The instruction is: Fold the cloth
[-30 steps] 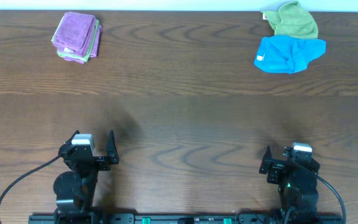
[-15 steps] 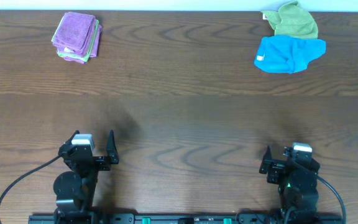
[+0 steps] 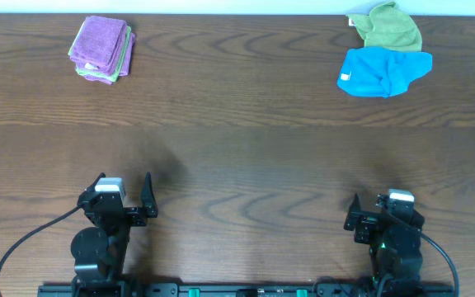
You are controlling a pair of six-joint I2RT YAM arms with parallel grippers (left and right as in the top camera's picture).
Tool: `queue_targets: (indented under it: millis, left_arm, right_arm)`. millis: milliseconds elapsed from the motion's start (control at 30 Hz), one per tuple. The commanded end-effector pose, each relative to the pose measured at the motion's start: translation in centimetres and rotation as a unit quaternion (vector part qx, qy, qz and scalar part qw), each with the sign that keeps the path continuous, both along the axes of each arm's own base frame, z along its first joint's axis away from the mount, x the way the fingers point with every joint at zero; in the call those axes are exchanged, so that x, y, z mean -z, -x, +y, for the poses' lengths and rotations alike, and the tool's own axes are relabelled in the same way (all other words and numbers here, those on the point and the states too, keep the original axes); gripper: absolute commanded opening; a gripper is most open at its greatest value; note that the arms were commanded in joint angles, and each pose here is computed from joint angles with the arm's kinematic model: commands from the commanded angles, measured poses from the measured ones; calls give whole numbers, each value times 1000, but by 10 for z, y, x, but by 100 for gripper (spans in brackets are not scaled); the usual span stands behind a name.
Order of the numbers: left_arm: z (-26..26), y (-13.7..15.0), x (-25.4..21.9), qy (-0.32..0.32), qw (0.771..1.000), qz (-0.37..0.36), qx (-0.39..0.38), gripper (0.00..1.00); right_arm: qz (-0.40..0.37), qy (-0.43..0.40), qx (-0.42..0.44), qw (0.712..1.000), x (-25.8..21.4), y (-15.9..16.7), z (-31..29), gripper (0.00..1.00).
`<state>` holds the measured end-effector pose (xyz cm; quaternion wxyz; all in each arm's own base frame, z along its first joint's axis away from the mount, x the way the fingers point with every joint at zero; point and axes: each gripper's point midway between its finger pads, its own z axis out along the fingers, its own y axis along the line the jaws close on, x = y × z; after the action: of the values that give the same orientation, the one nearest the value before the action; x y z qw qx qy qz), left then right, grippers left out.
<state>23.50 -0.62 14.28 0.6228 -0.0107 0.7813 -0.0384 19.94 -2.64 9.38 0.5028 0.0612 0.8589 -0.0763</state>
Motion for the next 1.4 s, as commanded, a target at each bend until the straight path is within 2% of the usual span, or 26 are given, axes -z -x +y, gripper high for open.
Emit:
queue_targets:
  millis: [0, 567, 767, 867, 967, 1133, 1367]
  left_arm:
    - [1, 0, 14, -5, 1000, 16, -1, 95]
    - [1, 0, 14, -5, 1000, 16, -1, 95]
    - [1, 0, 14, -5, 1000, 16, -2, 95]
    - [1, 0, 14, -5, 1000, 16, -2, 96]
    - [1, 0, 14, -5, 1000, 16, -1, 95]
    - [1, 0, 14, -5, 1000, 16, -1, 95]
    - [1, 0, 14, -5, 1000, 16, -1, 96]
  right_arm:
    - [-4, 6, 2, 1000, -2, 0, -2, 99]
    - [-27, 2, 2, 1000, -11, -5, -1, 99]
    - [-88, -55, 9, 995, -34, -16, 5, 99]
    - [-132, -140, -13, 981, -52, -24, 23, 99]
    - [-159, -184, -9, 970, -64, -31, 27, 99]
    - [-159, -179, -4, 971, -68, -58, 28, 99]
    - [-106, -130, 29, 985, -55, -112, 20, 99]
